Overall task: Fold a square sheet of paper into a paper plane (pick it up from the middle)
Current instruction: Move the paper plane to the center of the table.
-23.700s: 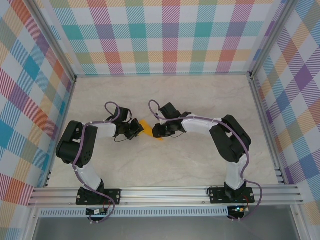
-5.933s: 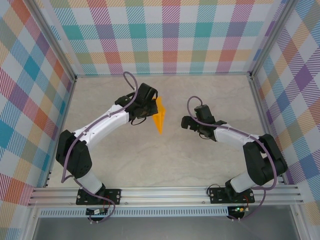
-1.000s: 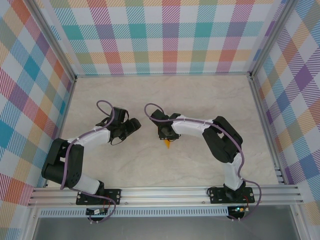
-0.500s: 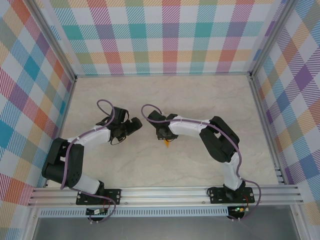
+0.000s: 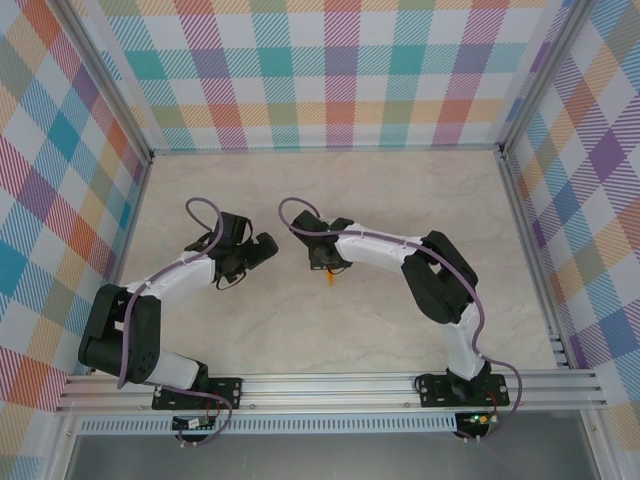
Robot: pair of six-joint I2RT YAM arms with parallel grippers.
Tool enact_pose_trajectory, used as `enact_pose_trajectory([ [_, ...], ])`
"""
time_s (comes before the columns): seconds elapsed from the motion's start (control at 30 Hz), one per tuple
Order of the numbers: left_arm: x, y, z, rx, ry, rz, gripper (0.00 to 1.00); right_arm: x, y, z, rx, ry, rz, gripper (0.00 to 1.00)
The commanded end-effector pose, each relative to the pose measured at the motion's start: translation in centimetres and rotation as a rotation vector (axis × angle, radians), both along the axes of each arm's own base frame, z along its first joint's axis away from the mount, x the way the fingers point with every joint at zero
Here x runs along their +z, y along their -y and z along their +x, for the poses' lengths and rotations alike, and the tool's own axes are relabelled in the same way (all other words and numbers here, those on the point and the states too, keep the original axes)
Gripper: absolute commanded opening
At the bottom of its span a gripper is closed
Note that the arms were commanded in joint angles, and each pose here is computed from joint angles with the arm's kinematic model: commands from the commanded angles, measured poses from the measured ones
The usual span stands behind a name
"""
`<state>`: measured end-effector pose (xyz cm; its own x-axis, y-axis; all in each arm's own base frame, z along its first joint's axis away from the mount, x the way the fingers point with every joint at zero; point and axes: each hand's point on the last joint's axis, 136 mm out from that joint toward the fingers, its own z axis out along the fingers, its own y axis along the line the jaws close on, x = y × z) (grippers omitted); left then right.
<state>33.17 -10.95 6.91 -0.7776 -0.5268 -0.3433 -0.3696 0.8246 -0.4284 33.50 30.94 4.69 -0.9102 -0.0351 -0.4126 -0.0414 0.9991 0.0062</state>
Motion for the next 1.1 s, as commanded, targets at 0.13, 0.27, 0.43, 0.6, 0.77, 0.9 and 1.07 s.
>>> enact_pose_trajectory([
  [0.13, 0.7, -1.7, -0.8, 0.017, -0.007, 0.041, 1.0, 1.1, -0.4, 4.7, 0.0, 0.063, -0.015, 0.05],
  [0.27, 0.6, -1.8, -1.0, 0.017, -0.009, 0.043, 1.0, 0.1, -0.8, 6.4, 0.005, 0.054, -0.033, 0.07],
  [0.43, 0.3, -1.7, -1.1, 0.01, -0.021, 0.041, 1.0, -0.9, -1.2, 7.6, 0.024, 0.042, -0.035, 0.07],
  [0.6, 0.3, -1.7, -1.2, 0.008, -0.023, 0.041, 1.0, -2.4, -1.1, 7.7, 0.025, -0.001, -0.03, 0.16],
  [0.77, 0.0, -1.8, -1.5, 0.009, -0.029, 0.044, 1.0, -3.7, -0.8, 6.9, 0.016, -0.032, -0.035, 0.2],
  [0.9, -0.2, -1.7, -1.5, 0.006, -0.036, 0.045, 1.0, -2.9, -0.9, 7.1, 0.013, -0.02, -0.023, 0.21],
  [1.07, 0.1, -1.7, -1.3, 0.008, -0.03, 0.045, 1.0, 0.0, -1.4, 7.6, 0.019, 0.004, -0.003, 0.26],
])
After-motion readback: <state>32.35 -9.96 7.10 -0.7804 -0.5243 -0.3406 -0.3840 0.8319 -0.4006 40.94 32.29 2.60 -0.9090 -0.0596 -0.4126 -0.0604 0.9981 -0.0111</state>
